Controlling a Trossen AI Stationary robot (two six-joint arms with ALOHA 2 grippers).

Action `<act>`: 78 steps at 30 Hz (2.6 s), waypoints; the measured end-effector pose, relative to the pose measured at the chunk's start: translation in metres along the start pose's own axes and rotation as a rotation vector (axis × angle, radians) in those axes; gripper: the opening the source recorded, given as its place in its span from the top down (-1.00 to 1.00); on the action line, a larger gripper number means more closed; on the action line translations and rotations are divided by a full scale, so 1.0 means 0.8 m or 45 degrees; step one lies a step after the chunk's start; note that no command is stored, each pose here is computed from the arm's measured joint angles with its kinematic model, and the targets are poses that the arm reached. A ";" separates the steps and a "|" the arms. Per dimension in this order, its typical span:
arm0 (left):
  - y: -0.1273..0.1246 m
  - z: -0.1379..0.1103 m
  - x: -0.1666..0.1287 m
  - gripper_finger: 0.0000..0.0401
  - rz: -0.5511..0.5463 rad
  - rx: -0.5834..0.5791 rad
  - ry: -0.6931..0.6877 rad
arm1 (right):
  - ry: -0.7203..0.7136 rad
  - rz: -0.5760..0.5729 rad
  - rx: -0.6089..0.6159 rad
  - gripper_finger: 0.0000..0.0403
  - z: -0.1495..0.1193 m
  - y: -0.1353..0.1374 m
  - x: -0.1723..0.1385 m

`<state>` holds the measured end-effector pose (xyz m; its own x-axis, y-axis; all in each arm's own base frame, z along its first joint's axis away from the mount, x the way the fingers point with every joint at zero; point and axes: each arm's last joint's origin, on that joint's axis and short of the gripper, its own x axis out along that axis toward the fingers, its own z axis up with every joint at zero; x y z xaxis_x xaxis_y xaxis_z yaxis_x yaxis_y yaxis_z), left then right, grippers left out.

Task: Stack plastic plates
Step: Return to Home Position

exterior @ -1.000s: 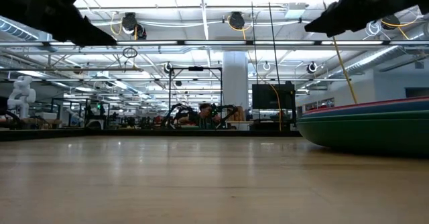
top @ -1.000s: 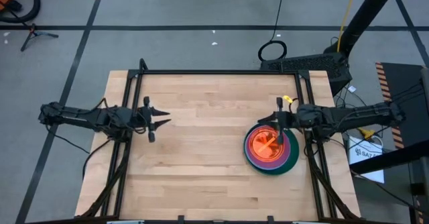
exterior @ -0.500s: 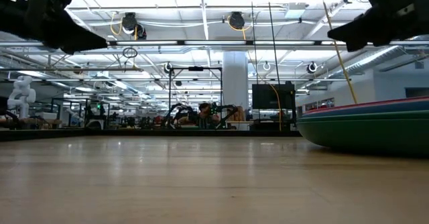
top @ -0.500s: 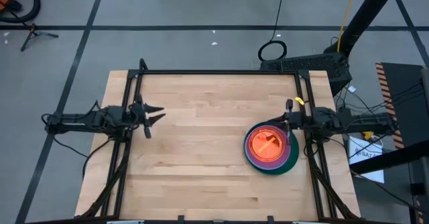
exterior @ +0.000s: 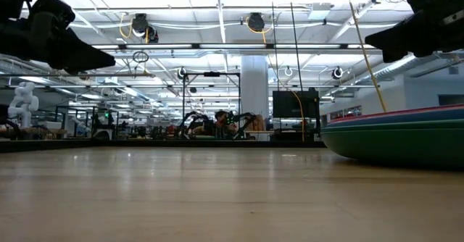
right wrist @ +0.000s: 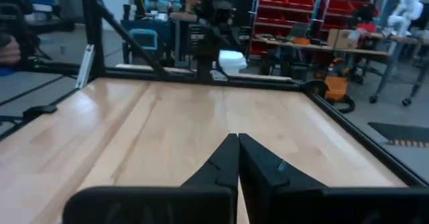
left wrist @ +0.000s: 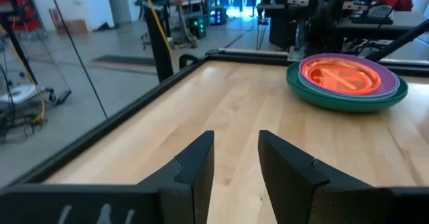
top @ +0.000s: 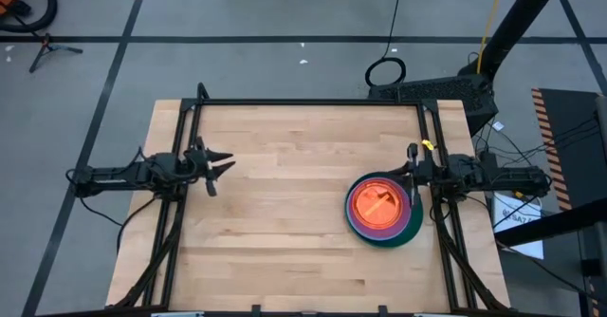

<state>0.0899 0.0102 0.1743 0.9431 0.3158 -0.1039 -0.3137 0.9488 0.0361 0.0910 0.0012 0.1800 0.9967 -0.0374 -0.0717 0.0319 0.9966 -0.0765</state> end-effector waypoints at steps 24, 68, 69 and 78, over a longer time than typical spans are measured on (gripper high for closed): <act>0.001 -0.003 0.000 0.38 0.024 0.071 0.039 | -0.264 0.060 -0.084 0.99 0.001 0.003 0.006; 0.001 -0.003 0.000 0.38 0.024 0.068 0.039 | -0.257 0.072 -0.015 0.99 0.000 0.003 0.007; 0.001 -0.003 0.000 0.38 0.024 0.068 0.039 | -0.258 0.072 -0.015 0.99 0.000 0.003 0.007; 0.001 -0.003 0.000 0.38 0.024 0.069 0.039 | -0.257 0.072 -0.015 0.99 0.000 0.003 0.007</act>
<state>0.0893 0.0109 0.1718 0.9330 0.3343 -0.1333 -0.3242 0.9415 0.0917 0.0965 0.0034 0.1798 0.9916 0.0356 0.1247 -0.0245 0.9957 -0.0896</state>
